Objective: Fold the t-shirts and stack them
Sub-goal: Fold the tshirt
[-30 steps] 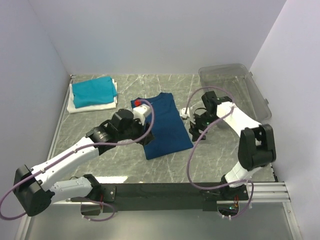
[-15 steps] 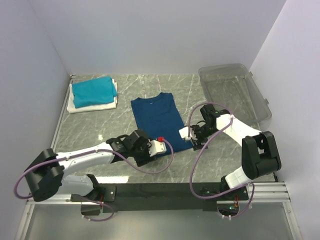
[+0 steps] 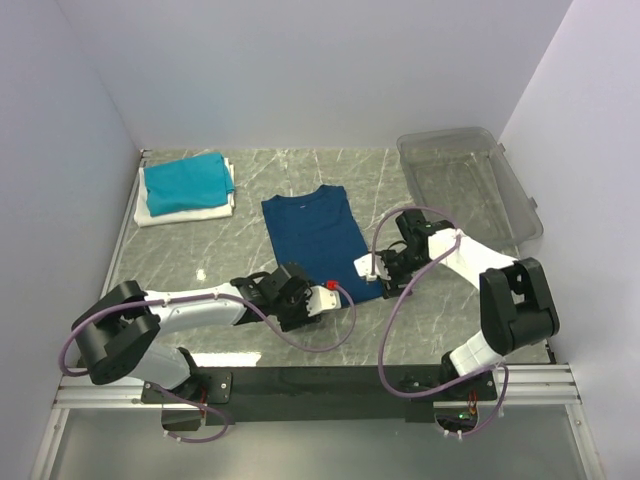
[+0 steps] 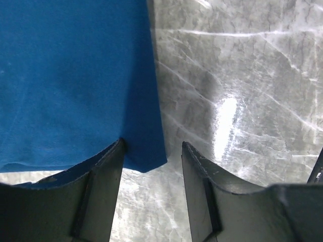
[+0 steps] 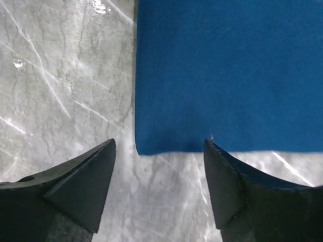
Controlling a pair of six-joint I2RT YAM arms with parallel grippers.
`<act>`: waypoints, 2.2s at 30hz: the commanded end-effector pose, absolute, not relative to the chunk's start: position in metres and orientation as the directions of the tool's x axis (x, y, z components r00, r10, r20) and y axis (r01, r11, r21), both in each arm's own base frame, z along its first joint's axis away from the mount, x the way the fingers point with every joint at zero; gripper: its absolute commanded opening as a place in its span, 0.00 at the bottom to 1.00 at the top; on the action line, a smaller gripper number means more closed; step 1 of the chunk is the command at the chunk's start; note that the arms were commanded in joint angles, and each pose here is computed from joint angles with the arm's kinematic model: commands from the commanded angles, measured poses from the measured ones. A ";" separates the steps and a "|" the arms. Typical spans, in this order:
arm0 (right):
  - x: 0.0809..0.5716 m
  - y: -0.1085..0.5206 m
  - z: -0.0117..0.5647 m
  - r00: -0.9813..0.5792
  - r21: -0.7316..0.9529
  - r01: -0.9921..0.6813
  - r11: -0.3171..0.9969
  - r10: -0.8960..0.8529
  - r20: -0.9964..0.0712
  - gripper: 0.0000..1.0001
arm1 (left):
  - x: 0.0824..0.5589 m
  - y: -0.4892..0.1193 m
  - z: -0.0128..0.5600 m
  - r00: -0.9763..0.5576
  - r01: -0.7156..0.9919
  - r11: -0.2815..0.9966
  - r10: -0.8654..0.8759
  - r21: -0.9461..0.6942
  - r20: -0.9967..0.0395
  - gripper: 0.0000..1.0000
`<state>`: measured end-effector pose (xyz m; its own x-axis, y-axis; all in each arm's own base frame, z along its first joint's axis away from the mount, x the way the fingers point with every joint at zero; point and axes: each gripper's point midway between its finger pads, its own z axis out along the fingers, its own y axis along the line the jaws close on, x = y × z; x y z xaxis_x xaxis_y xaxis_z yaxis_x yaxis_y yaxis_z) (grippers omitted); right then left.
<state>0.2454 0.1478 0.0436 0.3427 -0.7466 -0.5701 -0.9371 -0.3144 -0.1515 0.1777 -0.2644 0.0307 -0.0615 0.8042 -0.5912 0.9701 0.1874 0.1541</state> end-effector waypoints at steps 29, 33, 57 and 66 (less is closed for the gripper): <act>0.229 0.153 0.036 0.207 -0.025 -0.973 -0.229 -0.824 -0.527 0.00 | 0.172 -0.257 0.026 -0.018 0.964 0.169 0.812 0.205 -0.584 0.01; 0.222 0.155 0.046 0.159 0.023 -0.978 -0.207 -0.812 -0.562 0.00 | 0.167 -0.259 0.038 0.001 0.969 0.149 0.796 0.197 -0.606 0.01; 0.275 0.171 0.149 -0.053 0.070 -0.998 0.004 -0.701 -0.711 0.00 | 0.234 -0.236 0.159 0.048 0.932 0.245 0.650 0.269 -0.758 0.00; 0.396 0.203 0.175 -0.244 0.083 -0.957 0.278 -0.618 -0.748 0.00 | 0.359 -0.223 0.174 0.005 0.842 0.419 0.623 0.340 -0.782 0.01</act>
<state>0.3554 0.1927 0.1552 -0.1576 -0.6862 -0.7101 -0.9865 0.1422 0.0816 0.3150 -0.2160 0.1432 -0.0821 0.6676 -0.7400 0.8840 0.3917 0.2553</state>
